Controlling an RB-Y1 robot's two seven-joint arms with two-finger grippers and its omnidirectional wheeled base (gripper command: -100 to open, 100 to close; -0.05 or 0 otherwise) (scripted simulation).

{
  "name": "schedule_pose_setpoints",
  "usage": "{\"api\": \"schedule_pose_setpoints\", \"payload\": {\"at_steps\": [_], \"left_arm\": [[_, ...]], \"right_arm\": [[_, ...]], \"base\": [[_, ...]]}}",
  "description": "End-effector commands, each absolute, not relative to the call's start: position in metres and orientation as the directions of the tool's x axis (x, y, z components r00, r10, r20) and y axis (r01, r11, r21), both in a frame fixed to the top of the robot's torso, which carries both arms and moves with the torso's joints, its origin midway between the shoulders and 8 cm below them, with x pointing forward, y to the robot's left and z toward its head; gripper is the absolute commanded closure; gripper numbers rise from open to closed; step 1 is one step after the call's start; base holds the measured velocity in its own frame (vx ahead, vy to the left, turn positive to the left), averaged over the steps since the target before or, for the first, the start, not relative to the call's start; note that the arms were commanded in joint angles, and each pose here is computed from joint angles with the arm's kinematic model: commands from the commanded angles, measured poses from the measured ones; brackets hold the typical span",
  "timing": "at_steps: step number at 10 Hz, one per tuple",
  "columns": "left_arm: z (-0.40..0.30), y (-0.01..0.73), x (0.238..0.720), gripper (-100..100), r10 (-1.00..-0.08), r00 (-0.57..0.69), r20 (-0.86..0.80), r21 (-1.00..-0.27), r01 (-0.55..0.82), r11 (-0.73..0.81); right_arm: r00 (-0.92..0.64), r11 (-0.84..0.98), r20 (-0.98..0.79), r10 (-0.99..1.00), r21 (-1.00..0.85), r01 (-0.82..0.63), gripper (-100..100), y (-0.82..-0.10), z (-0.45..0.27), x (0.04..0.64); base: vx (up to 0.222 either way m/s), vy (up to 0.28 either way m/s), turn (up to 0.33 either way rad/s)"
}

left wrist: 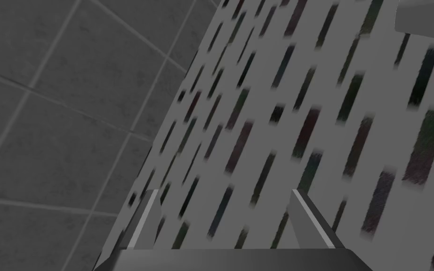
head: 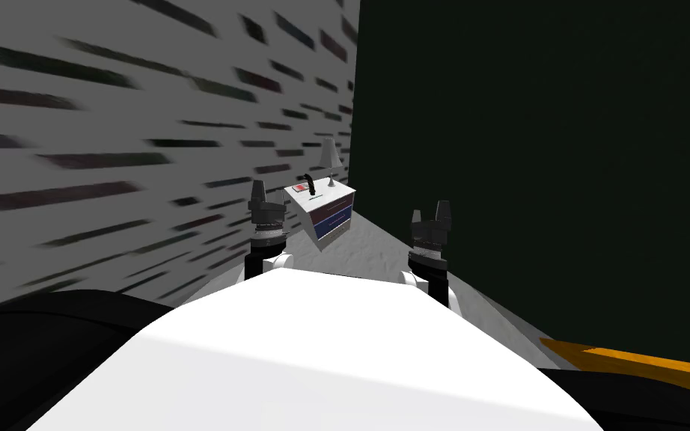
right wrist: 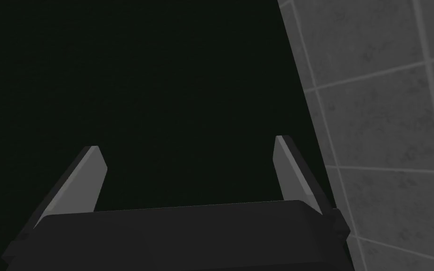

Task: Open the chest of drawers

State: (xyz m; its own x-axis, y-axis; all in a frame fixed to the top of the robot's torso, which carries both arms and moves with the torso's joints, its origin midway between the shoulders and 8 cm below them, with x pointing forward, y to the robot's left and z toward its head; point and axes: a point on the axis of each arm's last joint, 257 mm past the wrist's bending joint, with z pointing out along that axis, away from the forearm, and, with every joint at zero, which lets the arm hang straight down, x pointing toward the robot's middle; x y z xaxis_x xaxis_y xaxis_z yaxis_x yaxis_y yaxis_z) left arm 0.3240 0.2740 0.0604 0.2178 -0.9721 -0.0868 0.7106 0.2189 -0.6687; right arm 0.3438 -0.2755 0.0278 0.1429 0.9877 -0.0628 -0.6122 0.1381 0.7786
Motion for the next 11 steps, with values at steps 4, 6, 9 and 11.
{"api": "schedule_pose_setpoints", "payload": {"at_steps": [4,6,9,11], "left_arm": [[0.06,0.274,0.324,0,-0.972,0.218,-0.087,-0.669,0.711,0.219],[0.06,0.274,0.324,0,-0.972,0.218,-0.087,-0.668,0.711,0.219],[0.061,0.274,0.324,0,-0.972,0.218,-0.087,-0.668,0.711,0.219],[0.048,0.272,0.332,-100,-0.973,0.189,-0.133,-0.683,0.694,0.228]], "right_arm": [[0.143,0.138,-0.063,0.988,0.778,-0.612,0,-0.275,0.028,0.344],[0.143,0.138,-0.063,0.988,0.778,-0.612,0,-0.275,0.028,0.344],[0.143,0.138,-0.063,0.988,0.778,-0.612,0,-0.275,0.028,0.344],[0.143,0.138,-0.063,0.988,0.779,-0.612,0,-0.276,0.028,0.344]], "base": [[0.0,0.0,0.0],[0.0,0.0,0.0],[0.0,0.0,0.0],[0.068,-0.03,0.052]]}}
